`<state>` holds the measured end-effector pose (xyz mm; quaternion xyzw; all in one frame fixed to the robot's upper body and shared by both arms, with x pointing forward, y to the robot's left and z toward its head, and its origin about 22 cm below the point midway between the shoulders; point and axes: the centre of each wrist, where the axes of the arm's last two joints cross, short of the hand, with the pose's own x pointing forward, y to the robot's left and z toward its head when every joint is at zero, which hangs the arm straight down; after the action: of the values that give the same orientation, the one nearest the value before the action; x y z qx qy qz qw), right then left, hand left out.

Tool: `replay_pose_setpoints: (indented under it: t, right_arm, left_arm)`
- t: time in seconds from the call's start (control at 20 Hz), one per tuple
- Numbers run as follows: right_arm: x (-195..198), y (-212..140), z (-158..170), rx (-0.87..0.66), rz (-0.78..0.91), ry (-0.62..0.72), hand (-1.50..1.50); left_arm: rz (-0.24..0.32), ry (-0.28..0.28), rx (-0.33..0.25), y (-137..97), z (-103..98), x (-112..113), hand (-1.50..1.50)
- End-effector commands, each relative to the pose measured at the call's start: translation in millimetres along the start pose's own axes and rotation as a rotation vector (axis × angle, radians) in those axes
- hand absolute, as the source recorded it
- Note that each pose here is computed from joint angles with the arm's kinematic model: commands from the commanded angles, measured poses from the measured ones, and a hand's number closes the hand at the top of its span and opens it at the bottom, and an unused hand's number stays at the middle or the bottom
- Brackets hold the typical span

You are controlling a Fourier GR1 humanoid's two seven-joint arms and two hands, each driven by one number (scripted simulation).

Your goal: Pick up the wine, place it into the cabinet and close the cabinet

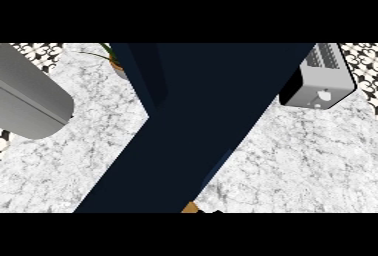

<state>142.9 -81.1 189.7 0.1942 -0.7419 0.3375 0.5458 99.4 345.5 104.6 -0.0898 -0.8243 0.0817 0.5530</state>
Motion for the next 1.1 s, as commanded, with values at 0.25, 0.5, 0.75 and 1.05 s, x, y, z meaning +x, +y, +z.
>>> replay_pose_setpoints:
  t: [0.25,0.5,0.75,1.05]
  right_arm:
    - [4,0,-85,-0.095,0.054,0.01,1.5]
    - [-11,-26,-137,-0.147,0.089,0.024,1.5]
    - [-22,-77,-154,-0.205,0.102,0.055,1.5]
    - [-28,-117,-175,-0.242,0.113,0.046,1.5]
  left_arm:
    - [-0.016,0.001,-0.012,19,-8,21,-1.5]
    - [0.028,0.024,-0.019,20,-7,19,-1.5]
    - [0.007,0.053,-0.047,29,-13,22,-1.5]
    - [0.042,0.071,-0.065,8,-12,12,-1.5]
